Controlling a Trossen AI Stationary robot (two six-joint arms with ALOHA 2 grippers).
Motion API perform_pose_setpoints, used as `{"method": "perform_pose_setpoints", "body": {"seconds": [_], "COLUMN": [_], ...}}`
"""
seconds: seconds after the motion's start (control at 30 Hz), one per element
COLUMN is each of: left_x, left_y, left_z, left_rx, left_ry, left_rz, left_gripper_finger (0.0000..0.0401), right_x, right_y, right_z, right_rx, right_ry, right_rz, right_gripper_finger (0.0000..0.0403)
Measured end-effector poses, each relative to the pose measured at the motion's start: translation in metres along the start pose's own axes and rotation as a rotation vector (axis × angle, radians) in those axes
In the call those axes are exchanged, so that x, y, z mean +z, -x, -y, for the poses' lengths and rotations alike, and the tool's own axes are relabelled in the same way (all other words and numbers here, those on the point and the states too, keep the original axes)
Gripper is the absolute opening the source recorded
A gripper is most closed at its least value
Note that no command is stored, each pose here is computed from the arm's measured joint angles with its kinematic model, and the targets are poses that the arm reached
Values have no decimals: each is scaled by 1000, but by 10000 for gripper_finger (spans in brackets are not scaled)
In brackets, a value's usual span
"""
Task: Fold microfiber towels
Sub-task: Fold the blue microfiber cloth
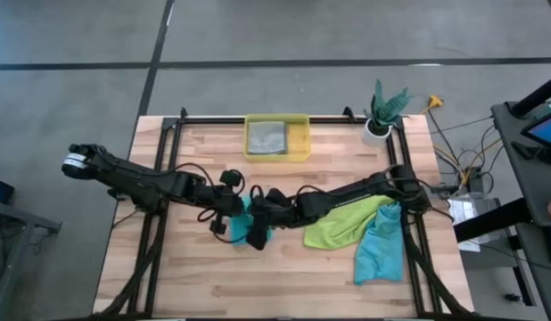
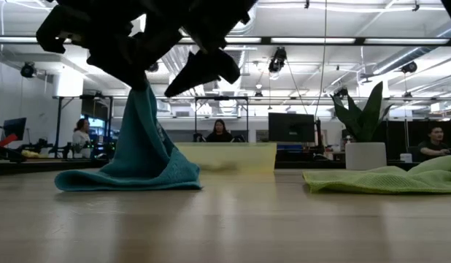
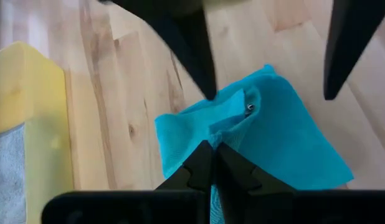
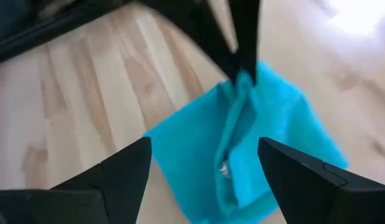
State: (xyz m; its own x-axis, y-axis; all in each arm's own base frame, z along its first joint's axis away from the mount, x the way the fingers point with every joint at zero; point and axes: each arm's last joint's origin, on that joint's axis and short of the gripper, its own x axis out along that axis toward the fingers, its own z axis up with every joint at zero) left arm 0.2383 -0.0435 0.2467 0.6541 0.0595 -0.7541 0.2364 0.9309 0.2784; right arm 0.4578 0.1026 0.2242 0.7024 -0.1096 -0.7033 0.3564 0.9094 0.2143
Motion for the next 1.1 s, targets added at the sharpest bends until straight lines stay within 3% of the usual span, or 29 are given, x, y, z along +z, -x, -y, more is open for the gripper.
{"method": "perform_pose_setpoints", "body": {"seconds": [0.4, 0.67, 0.87, 1.1], "left_x": [1, -2, -2, -2], "left_y": [7, 8, 8, 8], "left_z": [-1, -1, -1, -1], "left_rx": [5, -3, -3, -3], "left_ry": [57, 50, 51, 53], "left_rz": [32, -2, 1, 2], "left_gripper_finger": [0, 0, 0, 0], "right_x": [-30, -37, -34, -26], "right_y": [-38, -37, -36, -33], "right_z": [8, 12, 9, 2], "right_rx": [-129, -181, -161, -126], "right_ry": [19, 37, 39, 36], "right_rz": [-31, -105, -83, -37], "right_gripper_finger": [286, 235, 189, 180]}}
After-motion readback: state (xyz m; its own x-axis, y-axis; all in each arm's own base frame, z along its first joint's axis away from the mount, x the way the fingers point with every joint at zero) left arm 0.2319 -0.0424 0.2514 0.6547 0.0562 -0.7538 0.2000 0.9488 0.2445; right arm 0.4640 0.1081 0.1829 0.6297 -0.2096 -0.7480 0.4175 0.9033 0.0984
